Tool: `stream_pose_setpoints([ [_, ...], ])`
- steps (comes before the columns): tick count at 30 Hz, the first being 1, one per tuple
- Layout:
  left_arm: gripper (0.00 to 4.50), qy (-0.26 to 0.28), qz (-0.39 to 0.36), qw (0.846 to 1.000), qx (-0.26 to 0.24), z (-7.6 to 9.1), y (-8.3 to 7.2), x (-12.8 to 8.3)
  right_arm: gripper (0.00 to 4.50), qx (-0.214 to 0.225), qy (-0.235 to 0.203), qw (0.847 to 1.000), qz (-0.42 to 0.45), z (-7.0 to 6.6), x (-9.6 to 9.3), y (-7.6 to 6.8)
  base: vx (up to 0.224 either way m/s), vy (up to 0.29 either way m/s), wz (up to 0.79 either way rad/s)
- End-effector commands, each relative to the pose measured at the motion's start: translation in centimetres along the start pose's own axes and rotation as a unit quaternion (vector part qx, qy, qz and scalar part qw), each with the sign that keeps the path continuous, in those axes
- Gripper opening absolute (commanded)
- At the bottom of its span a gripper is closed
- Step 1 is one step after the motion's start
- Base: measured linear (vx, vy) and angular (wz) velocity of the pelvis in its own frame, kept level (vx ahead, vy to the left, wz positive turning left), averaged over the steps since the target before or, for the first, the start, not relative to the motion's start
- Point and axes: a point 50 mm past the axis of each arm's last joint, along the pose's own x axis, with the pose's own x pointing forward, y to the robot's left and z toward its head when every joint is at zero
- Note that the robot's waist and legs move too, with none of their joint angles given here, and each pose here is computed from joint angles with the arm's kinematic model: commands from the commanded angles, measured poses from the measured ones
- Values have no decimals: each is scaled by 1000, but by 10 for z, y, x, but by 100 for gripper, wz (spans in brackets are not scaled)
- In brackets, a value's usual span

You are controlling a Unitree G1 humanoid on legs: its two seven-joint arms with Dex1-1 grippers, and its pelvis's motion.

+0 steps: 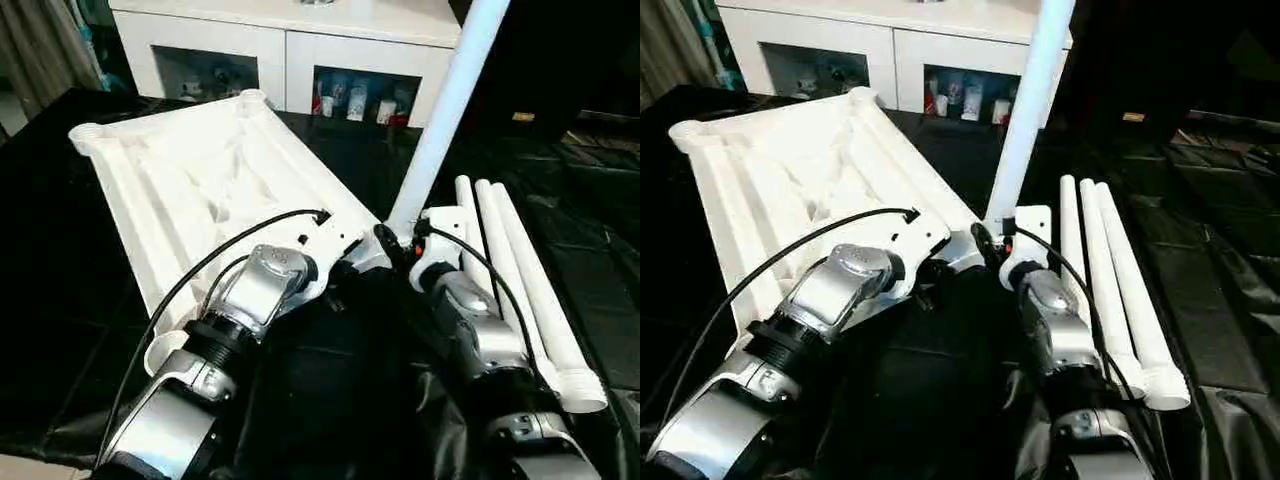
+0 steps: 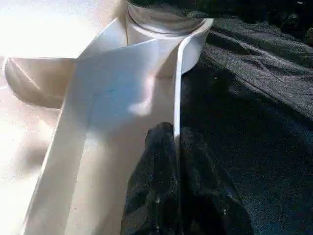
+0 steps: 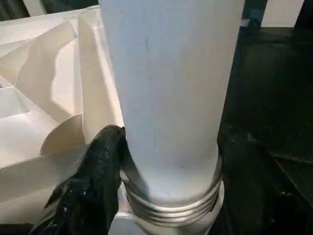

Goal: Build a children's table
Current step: Rotate leg to tighten

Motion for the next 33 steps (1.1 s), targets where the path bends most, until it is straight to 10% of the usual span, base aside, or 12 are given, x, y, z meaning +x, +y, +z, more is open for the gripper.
stream_pose_setpoints([
  [1,0,17,-27,999,-26,-18,-14,9,256,24,86,996,29,-41,-4,18,0,0,0],
  [11,0,20,-31,999,1,-23,-4,0,374,-4,22,993,114,-13,-17,8,0,0,0],
  [21,0,20,-109,993,35,-37,18,-34,374,-118,30,962,246,23,-90,-33,0,0,0],
  [33,0,56,-233,968,72,-50,22,-70,374,-144,36,953,265,49,-109,-44,0,0,0],
])
